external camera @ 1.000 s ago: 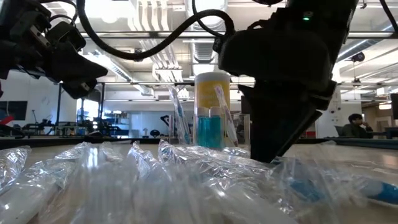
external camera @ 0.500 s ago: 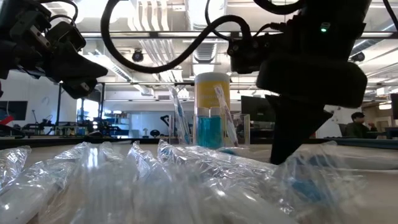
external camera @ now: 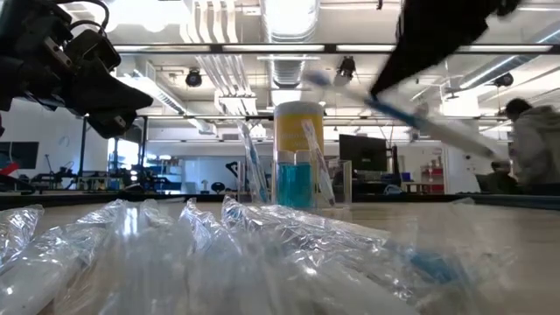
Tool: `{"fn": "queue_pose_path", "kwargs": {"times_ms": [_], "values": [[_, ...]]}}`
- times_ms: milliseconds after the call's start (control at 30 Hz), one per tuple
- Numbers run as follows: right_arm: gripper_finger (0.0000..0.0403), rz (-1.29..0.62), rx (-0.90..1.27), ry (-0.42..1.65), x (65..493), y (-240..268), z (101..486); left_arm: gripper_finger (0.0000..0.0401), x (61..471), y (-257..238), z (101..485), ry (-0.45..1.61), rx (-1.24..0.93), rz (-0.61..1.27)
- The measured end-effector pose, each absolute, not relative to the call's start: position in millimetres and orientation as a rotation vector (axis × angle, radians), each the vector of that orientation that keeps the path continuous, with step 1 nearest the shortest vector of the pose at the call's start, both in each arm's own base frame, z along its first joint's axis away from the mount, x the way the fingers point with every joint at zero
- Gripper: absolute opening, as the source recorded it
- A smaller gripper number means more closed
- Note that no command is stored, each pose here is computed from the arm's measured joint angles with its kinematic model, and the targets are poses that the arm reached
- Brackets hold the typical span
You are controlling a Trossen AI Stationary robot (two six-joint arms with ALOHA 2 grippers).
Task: Pick & Place toothbrushing station
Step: Put the blue toothbrush into the transparent organizer
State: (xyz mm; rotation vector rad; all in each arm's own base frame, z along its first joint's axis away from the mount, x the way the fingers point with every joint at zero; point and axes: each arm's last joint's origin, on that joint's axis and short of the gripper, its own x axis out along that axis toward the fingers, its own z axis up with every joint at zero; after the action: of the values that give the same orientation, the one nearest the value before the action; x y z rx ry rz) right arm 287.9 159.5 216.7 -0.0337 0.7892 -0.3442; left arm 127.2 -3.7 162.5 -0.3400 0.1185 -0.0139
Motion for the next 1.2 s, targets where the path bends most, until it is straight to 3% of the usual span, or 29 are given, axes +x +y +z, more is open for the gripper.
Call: {"fn": "queue_pose_path", "kwargs": {"times_ms": [267, 500, 667, 867, 1200], "values": [[0.0007, -0.097, -0.028, 0.296, 248.9, 133.2, 231.2, 0.0014, 127.3, -3.2, 163.4, 0.107, -0.314, 0.000], [0.0007, -0.073, -0.058, 0.022, 226.6, 104.6, 213.6, 0.0014, 127.4, -3.0, 164.3, 0.096, -0.278, 0.004], [0.0008, -0.083, -0.072, -0.035, 224.7, 83.7, 198.9, 0.0010, 127.7, -2.7, 167.9, 0.057, -0.229, 0.007], [0.0008, 0.062, -0.023, -0.111, 234.4, 65.3, 196.5, 0.0018, 129.5, -5.6, 174.7, -0.012, -0.145, -0.028], [0.0008, 0.183, -0.084, -0.133, 277.8, 45.9, 198.6, 0.0104, 149.0, -11.5, 200.4, 0.003, -0.178, -0.029]]}}
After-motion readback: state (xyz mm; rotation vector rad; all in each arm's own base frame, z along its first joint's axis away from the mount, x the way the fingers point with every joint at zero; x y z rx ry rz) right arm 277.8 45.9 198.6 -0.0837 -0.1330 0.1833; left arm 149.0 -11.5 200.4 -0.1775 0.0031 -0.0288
